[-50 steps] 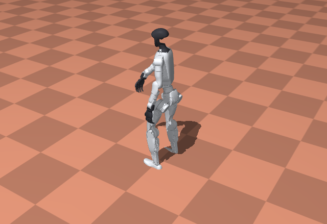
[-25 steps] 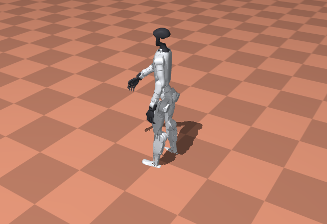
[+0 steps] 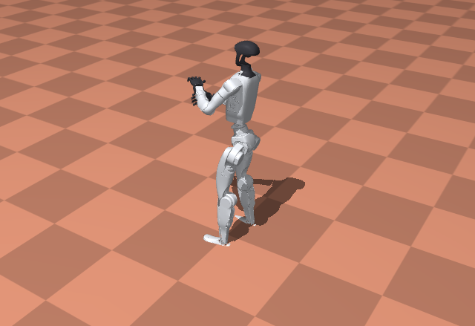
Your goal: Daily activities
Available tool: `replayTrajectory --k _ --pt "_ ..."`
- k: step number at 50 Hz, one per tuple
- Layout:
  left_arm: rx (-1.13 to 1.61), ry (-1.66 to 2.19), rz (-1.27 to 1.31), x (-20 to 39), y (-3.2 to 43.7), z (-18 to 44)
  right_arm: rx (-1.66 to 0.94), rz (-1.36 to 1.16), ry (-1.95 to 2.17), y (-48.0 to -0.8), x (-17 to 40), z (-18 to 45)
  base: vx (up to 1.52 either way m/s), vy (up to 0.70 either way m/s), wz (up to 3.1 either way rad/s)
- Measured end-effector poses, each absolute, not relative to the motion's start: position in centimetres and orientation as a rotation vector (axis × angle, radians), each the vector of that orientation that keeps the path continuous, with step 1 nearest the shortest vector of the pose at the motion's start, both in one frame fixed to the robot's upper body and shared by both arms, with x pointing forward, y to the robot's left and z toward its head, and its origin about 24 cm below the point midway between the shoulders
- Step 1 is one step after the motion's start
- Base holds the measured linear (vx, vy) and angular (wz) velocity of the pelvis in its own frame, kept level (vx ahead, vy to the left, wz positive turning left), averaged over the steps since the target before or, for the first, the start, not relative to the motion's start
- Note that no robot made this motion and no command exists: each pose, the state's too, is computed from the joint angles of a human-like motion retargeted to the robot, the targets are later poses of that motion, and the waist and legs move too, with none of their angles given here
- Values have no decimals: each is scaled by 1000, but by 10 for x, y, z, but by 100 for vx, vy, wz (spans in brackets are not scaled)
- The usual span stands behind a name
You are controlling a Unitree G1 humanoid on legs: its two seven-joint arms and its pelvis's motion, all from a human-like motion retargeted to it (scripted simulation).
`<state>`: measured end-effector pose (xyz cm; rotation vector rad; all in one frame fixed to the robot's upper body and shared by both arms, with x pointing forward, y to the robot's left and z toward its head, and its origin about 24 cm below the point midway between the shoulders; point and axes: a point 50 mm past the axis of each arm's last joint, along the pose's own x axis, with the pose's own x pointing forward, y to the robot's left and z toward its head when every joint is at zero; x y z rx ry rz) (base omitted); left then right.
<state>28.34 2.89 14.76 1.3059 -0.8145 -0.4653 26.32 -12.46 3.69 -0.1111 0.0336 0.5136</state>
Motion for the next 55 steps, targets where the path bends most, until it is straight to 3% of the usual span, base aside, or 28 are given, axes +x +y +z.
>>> replayTrajectory --k 5,10,16,30,40,55 --pt "1413 -891 -602 285 -14 154 -101 443 -96 -140 262 65 -4 -1 -40" --pt "1482 -814 -801 275 -46 119 -93 355 -134 -155 250 72 -3 0 -40" --pt "1541 -746 -889 281 -54 108 -151 291 -162 -177 246 83 1 0 -35" --pt "1376 -694 -973 270 -52 102 -295 336 -42 -187 219 63 1 0 -5" --pt "1333 -435 -952 284 0 72 -378 370 3 -189 224 62 3 4 10" --pt "1340 -120 -514 284 168 62 -631 108 -212 -215 248 115 3 2 20"
